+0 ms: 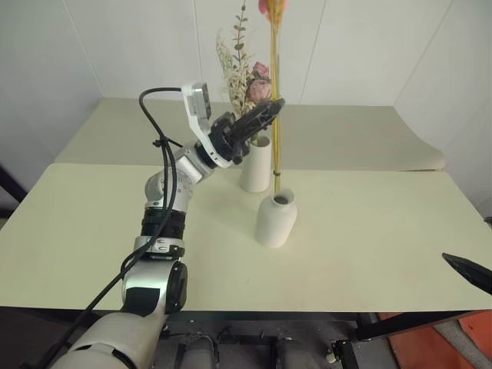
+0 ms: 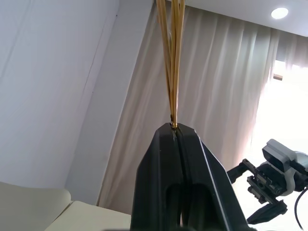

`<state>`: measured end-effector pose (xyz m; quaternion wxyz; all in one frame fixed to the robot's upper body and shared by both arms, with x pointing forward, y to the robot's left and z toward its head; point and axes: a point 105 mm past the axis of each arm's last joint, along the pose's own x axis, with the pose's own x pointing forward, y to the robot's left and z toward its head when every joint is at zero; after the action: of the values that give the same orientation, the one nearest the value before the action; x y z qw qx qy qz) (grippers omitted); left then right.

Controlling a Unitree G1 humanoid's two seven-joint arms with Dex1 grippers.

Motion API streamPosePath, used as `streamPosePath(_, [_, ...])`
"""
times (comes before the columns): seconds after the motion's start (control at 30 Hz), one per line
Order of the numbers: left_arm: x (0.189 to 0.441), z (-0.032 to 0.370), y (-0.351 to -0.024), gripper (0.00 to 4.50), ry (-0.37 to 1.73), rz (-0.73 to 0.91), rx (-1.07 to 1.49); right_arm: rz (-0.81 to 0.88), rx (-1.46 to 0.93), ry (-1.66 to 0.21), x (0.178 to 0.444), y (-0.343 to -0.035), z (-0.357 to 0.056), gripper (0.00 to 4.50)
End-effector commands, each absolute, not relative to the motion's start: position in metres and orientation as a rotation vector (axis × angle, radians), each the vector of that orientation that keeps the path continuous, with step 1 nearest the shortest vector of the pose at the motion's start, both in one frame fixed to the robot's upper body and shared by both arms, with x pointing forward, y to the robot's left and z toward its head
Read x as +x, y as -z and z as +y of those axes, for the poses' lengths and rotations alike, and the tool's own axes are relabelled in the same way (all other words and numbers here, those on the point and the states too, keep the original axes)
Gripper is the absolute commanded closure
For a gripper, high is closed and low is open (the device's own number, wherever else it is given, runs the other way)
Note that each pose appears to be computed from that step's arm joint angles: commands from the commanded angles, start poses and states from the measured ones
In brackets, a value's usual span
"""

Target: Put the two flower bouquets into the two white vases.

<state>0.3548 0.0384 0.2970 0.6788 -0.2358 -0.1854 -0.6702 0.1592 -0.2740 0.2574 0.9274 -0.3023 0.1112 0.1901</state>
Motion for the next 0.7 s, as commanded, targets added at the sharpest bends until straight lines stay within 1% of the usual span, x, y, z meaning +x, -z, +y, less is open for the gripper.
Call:
streamPosePath(0.03, [0.357, 0.037, -0.298, 4.49, 1.492, -0.448, -0.523, 0.173, -0.636, -0.345, 0.159, -0.268, -0.277, 0.00])
streamPosePath(0.17, [0.364, 0.035, -0.293, 4.49, 1.461, -0.454, -0.528, 0.166, -0.640, -0.356, 0.161, -0.270, -0.276, 0.00])
streamPosePath(0.4, [0.364, 0.027, -0.277, 4.49, 1.489, -0.433, -0.489, 0.167, -0.643, -0.357, 0.164, -0.270, -0.277, 0.00])
streamPosePath(0.5, [0.359, 0.027, -0.273, 4.49, 1.530, -0.411, -0.484, 0.170, -0.644, -0.357, 0.164, -0.269, -0.277, 0.00])
streamPosePath(0.63, [0.353, 0.028, -0.273, 3.68, 1.577, -0.399, -0.435, 0.174, -0.642, -0.348, 0.164, -0.269, -0.278, 0.00])
streamPosePath(0.7, [0.350, 0.027, -0.268, 3.01, 1.603, -0.373, -0.349, 0.175, -0.638, -0.340, 0.164, -0.269, -0.279, 0.00])
